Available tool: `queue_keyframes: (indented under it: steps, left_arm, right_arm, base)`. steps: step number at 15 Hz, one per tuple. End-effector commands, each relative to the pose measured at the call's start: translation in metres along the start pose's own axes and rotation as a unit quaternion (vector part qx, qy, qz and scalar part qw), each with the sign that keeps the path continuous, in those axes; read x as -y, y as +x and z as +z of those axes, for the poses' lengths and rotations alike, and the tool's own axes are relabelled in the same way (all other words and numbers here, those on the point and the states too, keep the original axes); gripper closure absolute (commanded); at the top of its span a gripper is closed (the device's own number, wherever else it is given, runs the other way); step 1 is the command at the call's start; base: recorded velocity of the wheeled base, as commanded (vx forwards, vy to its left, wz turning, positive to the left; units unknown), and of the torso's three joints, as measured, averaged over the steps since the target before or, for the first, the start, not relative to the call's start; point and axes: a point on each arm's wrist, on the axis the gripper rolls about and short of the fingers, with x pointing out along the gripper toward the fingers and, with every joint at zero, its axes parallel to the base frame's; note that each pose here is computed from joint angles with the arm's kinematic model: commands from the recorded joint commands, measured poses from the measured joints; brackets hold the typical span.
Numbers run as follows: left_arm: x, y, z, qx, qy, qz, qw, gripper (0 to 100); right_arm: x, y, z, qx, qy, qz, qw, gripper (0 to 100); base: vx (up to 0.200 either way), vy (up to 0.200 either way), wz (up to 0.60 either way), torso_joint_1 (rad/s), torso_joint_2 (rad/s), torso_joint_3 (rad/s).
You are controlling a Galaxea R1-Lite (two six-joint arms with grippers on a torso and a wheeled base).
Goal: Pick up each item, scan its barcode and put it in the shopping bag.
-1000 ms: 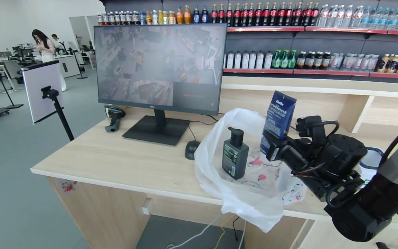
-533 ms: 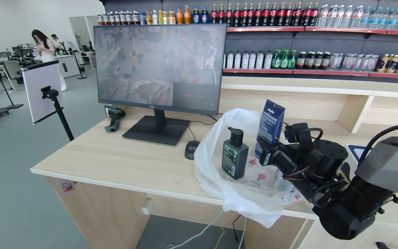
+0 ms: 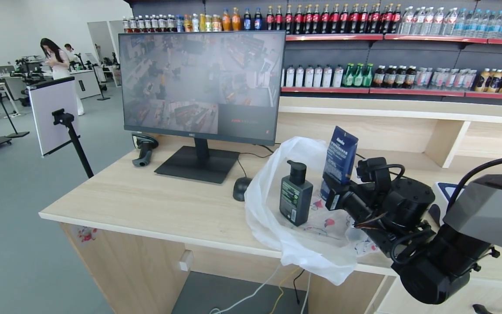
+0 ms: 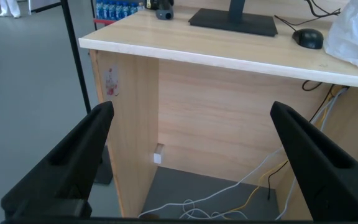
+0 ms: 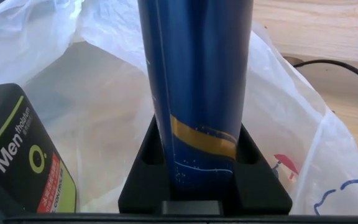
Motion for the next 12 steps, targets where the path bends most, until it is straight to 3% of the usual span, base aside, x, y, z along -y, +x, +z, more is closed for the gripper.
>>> queue_keyframes:
  steps: [1,11,12]
  left_arm:
    - [0.0000,0.0000,0.0000,0.000,0.000,-0.001,1.0000,0]
    - [0.0000,0.0000,0.0000,0.000,0.000,0.000,1.0000,0]
    - [0.0000,0.0000,0.0000,0.000,0.000,0.000,1.0000,0]
  right_arm:
    - [-0.0039,-0.0003,-0.0039,-0.008,0.001,0.006,1.000,100]
    - [-0.0080,-0.0050,-0.0085,-0.020,0.010,0.013,1.000,100]
    - [-0.0079,-0.0049,-0.0090,-0.021,0.010,0.012,1.000,0]
  base:
    - [0.000,0.000,0.00,0.000,0.00,0.000]
    - [0.000,0.000,0.00,0.000,0.00,0.000]
    - [0.000,0.000,0.00,0.000,0.00,0.000]
